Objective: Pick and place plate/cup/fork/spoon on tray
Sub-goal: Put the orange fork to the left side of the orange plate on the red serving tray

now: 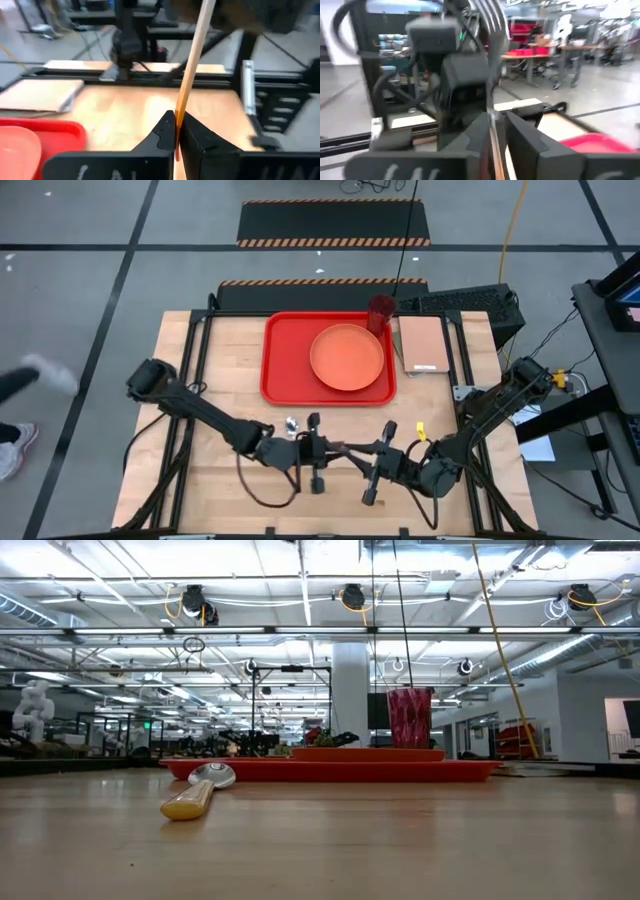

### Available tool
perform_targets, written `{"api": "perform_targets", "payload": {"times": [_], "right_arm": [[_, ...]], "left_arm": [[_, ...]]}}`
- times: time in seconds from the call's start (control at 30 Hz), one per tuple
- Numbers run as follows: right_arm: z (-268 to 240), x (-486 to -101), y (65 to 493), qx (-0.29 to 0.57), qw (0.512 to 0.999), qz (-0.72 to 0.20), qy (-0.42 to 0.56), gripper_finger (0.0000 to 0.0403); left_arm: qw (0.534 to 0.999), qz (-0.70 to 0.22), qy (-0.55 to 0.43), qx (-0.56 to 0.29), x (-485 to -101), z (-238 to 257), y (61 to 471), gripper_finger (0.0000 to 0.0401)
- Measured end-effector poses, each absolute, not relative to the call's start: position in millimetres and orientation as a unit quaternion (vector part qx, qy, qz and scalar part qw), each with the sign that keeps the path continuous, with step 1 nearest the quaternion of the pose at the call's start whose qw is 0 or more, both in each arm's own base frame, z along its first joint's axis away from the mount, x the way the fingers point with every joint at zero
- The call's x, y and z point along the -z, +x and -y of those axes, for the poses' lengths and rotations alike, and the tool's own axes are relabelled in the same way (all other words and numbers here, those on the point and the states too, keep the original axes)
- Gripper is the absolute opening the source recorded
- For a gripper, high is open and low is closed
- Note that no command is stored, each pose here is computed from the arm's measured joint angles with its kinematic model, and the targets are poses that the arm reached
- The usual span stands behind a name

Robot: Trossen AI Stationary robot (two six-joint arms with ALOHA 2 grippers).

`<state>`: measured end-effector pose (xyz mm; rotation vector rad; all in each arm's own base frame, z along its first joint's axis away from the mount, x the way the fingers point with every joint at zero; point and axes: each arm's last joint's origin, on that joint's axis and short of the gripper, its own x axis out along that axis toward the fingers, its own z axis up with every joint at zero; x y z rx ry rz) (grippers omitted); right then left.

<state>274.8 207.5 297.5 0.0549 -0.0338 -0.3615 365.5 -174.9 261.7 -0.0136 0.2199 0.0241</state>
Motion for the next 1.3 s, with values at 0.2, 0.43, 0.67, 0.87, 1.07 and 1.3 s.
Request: {"api": "perform_targets", "payload": {"times": [0.2,0.43,0.67,0.87,1.07,1.3], "right_arm": [[-200,-290,283,0.132,0.988,-0.007,0.083,0.0126],[-185,-277,296,0.071,0.99,-0.066,0.104,0.0186],[-183,-277,298,0.071,0.992,-0.068,0.073,0.0193],[-182,-279,298,0.073,0.993,-0.062,0.066,0.0162],[-182,-279,299,0.069,0.994,-0.062,0.065,0.0085],[-183,-279,299,0.065,0.995,-0.064,0.051,0.0008]], "left_arm": [[0.977,-0.211,-0.013,-0.004,-259,177,344,0.0007],[0.969,-0.247,-0.004,0.017,-259,181,333,0.0011],[0.969,-0.246,-0.008,0.021,-259,178,335,0.0013],[0.972,-0.233,-0.016,0.023,-262,179,337,0.0007],[0.974,-0.226,-0.022,0.022,-263,179,338,0.0014],[0.975,-0.216,-0.037,0.019,-264,179,339,0.0014]]}}
